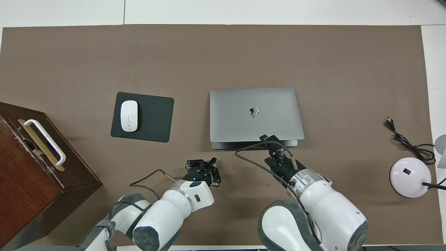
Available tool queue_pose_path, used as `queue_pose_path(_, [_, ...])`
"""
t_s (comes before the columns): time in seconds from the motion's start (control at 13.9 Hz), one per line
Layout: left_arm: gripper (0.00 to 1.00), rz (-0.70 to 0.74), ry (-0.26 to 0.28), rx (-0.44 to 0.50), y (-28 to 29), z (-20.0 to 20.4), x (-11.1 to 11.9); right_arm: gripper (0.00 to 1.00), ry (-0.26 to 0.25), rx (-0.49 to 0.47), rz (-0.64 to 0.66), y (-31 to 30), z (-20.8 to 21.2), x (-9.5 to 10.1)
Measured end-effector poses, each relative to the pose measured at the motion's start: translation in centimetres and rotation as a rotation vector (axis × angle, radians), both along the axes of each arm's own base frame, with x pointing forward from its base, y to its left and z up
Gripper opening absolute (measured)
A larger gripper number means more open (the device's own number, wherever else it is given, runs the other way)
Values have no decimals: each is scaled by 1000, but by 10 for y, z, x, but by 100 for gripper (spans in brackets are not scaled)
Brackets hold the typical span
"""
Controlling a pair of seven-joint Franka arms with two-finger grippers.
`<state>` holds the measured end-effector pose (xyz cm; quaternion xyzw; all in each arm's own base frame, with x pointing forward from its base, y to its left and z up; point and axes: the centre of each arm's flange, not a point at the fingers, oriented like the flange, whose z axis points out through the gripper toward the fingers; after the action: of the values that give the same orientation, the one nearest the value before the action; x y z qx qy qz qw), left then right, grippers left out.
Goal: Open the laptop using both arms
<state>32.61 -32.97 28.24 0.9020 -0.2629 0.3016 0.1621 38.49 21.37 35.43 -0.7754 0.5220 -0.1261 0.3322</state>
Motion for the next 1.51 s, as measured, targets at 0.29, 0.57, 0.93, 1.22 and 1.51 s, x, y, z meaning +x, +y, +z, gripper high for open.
queue_pose_path(0.29, [1,9,-11,-9,-5,3,10,100,12,-2,10,2,-6,4])
queue_pose_path(0.57, [1,12,-16,-13,-13,0,20,100,21,-7,29,4,-13,11])
queue_pose_path(0.93, [1,33,-21,-16,-11,0,32,100,1,-9,31,-4,-11,33])
queue_pose_path(1.22, [1,37,-19,-12,-14,-6,39,100,-8,-9,29,-10,-12,46])
queue_pose_path(1.51, [1,44,-17,-11,-16,-9,43,100,-8,-4,31,-8,-13,52])
